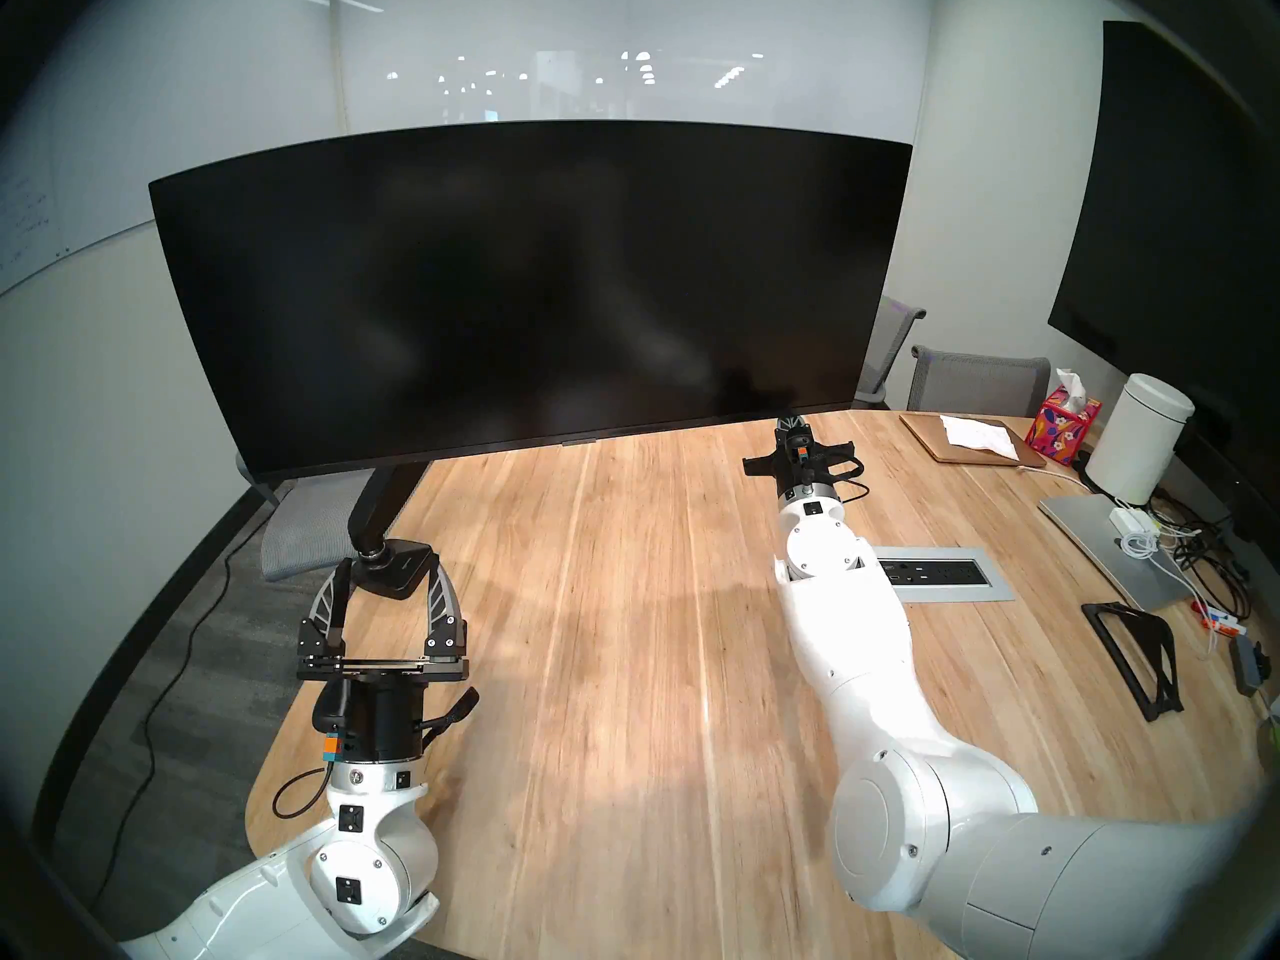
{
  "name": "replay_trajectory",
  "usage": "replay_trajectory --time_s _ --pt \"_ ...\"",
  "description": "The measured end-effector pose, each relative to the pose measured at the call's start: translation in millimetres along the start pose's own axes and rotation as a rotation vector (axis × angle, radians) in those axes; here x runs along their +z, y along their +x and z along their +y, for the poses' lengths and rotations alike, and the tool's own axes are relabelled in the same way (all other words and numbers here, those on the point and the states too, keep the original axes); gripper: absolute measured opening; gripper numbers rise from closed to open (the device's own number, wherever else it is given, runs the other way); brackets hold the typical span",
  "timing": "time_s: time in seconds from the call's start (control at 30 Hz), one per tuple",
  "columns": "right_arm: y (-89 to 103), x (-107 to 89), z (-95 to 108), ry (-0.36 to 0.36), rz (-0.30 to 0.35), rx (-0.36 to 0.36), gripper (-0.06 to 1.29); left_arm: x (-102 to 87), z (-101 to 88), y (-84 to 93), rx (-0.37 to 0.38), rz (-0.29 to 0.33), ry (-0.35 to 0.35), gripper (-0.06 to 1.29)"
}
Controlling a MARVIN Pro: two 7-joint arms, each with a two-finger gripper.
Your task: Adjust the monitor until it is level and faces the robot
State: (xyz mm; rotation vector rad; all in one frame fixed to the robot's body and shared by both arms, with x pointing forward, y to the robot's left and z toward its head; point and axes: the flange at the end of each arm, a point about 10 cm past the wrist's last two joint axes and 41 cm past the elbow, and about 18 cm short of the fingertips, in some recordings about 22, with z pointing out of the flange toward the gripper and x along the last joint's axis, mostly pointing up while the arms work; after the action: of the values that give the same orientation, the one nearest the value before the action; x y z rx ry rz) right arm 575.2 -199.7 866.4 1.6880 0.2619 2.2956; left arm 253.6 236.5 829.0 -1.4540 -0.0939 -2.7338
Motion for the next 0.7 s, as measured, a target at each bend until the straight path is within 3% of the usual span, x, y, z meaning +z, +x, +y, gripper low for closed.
replay_trajectory --time_s 0.7 --pt "-1.0 -0.5 -1.0 0.000 -0.004 0.002 -0.03 0.0 0.0 0.0 0.000 0.000 0.000 1.23"
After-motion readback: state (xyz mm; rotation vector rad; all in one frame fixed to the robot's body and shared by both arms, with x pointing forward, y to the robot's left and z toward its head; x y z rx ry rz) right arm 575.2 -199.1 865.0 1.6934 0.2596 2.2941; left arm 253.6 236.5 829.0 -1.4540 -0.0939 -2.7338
